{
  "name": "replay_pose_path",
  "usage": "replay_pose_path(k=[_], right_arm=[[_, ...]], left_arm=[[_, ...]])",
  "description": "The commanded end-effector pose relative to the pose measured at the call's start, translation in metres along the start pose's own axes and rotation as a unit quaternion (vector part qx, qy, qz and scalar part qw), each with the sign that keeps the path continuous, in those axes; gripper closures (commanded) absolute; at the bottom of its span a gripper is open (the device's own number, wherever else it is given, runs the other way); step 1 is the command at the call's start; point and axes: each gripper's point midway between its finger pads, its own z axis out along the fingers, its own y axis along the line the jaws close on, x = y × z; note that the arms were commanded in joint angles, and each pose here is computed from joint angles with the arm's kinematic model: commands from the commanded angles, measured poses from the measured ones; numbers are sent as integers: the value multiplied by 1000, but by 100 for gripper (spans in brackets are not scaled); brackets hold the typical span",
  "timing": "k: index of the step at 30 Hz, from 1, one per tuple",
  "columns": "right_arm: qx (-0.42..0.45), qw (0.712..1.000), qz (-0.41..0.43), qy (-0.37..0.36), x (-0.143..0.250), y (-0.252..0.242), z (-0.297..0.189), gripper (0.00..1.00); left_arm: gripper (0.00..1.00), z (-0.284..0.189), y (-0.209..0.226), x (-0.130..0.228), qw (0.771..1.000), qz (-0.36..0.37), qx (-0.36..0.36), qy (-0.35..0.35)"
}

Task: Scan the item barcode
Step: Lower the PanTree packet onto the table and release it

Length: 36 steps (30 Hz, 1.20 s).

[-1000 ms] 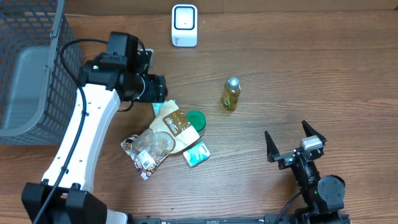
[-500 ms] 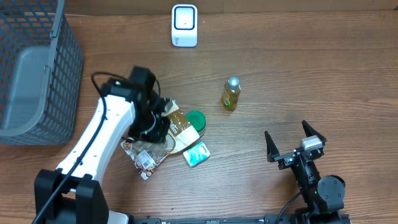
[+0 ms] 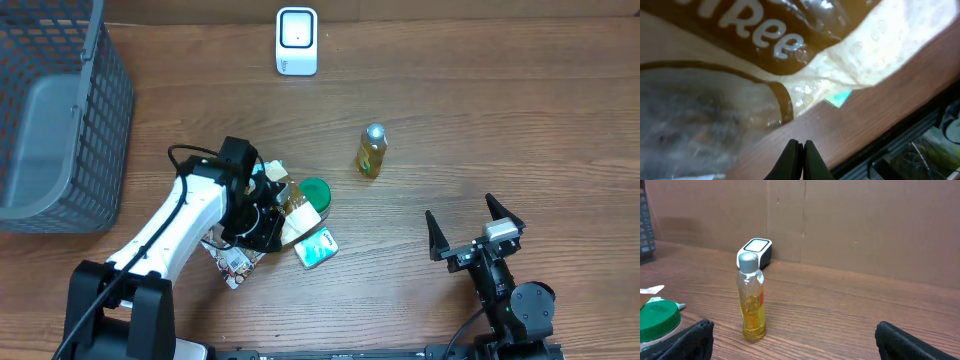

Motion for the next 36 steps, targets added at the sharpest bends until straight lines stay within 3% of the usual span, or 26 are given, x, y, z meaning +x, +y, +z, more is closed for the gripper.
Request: replay_pose_path(k=[1,12,28,36], right_arm=[[5,1000,1,0,3,-2,0,0],[5,1000,1,0,3,-2,0,0],[5,1000,1,0,3,-2,0,0],[5,1000,1,0,3,-2,0,0]], left_arm=[[96,10,-8,5,1000,14,9,2],[96,4,42,-26,987,-48,-138,-68],[93,-40,28,-98,967,-80,-129,-204],[86,-107,-1,-132,956,-62,-114,-265]])
